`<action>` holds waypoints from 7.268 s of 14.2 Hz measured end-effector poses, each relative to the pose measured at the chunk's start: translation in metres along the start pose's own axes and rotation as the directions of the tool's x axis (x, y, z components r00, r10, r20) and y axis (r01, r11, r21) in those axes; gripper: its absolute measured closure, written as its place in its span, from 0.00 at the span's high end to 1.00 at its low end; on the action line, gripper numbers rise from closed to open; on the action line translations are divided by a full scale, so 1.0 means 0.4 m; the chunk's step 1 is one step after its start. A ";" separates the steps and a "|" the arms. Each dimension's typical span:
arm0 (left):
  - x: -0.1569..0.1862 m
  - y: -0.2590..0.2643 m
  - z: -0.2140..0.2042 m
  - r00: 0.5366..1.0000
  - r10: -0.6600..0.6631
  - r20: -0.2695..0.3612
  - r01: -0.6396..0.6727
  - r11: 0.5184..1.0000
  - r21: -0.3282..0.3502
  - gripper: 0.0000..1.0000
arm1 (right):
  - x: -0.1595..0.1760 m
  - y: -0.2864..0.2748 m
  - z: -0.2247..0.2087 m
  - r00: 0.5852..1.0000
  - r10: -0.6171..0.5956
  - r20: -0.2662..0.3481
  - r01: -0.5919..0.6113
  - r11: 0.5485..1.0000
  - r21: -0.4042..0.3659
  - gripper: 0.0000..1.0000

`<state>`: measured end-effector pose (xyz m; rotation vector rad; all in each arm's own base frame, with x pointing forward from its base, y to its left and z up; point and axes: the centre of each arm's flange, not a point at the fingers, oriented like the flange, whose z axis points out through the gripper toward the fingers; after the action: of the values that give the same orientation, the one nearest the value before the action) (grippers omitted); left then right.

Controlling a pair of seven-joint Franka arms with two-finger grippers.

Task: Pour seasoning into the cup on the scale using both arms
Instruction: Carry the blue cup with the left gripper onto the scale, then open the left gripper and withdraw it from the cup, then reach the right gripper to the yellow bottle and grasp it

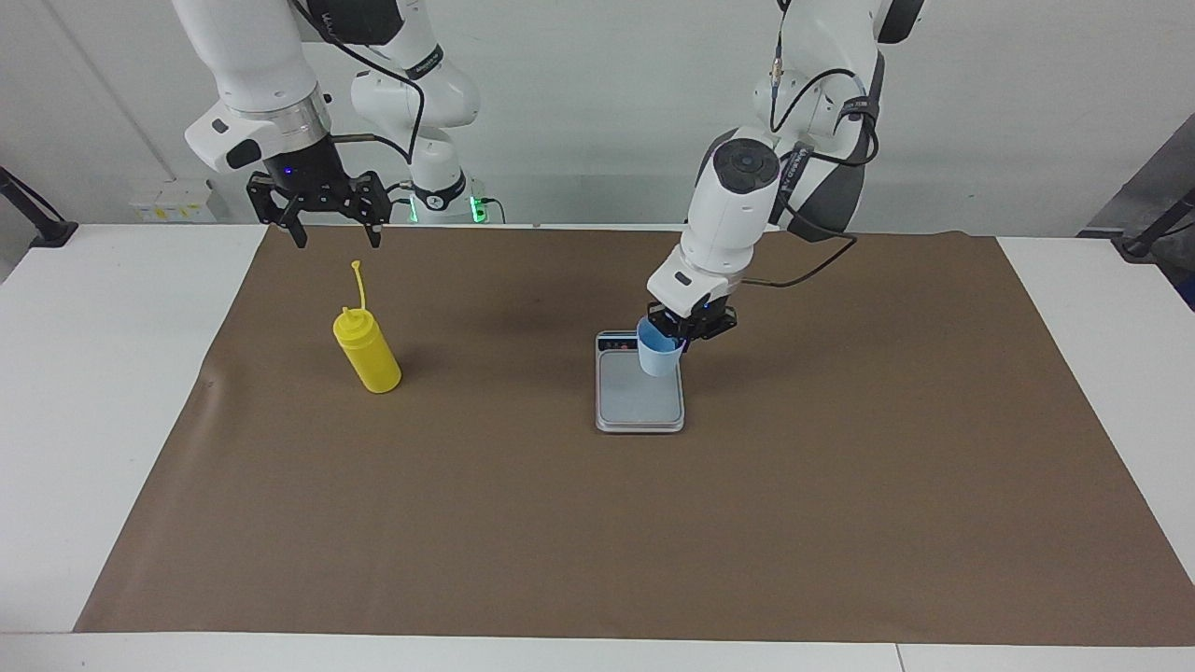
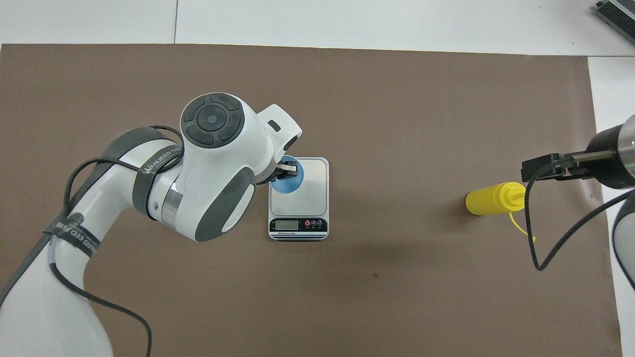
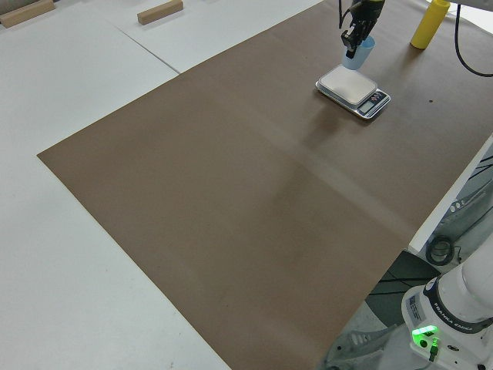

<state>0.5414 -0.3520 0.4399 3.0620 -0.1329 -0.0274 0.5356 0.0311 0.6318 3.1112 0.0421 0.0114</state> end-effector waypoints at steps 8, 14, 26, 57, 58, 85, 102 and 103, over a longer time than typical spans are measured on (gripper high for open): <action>-0.011 0.034 0.127 1.000 0.000 0.010 0.000 1.000 0.025 0.03 | 0.000 0.000 0.000 1.000 0.000 0.000 0.000 1.000 0.000 1.00; -0.023 0.042 0.151 1.000 0.003 0.004 -0.003 0.999 0.032 0.03 | 0.000 0.000 0.000 1.000 0.000 0.000 0.000 1.000 0.000 1.00; -0.006 0.035 0.141 0.999 0.000 -0.039 0.001 1.000 0.019 0.03 | 0.000 0.000 0.000 1.000 0.000 0.000 0.000 1.000 0.000 1.00; -0.061 -0.545 -0.467 0.996 0.078 -0.037 -0.074 0.993 0.091 1.00 | 0.000 0.006 0.000 1.000 0.004 0.000 -0.004 1.000 0.000 1.00; -0.073 -0.554 -0.482 0.996 0.082 -0.033 -0.079 0.993 0.092 1.00 | 0.000 0.012 0.000 1.000 0.009 0.000 -0.009 1.000 0.000 1.00; -0.096 -0.716 -0.567 0.999 0.014 -0.046 -0.012 0.999 0.044 1.00 | -0.150 0.442 0.467 0.678 -0.590 -0.439 0.703 0.694 0.153 1.00; -0.110 -0.700 -0.552 1.000 0.024 0.010 -0.024 0.999 0.043 1.00 | -0.185 0.415 0.800 0.524 -0.441 -0.729 0.780 0.592 0.203 1.00; -0.110 -0.701 -0.552 1.000 0.023 0.010 -0.023 0.999 0.043 1.00 | -0.189 0.408 0.809 0.523 -0.423 -0.740 0.776 0.595 0.209 1.00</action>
<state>0.5262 -0.0527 0.6391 3.1031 -0.1716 -0.0389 0.4667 -0.1439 0.3126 3.1435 1.4343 1.2249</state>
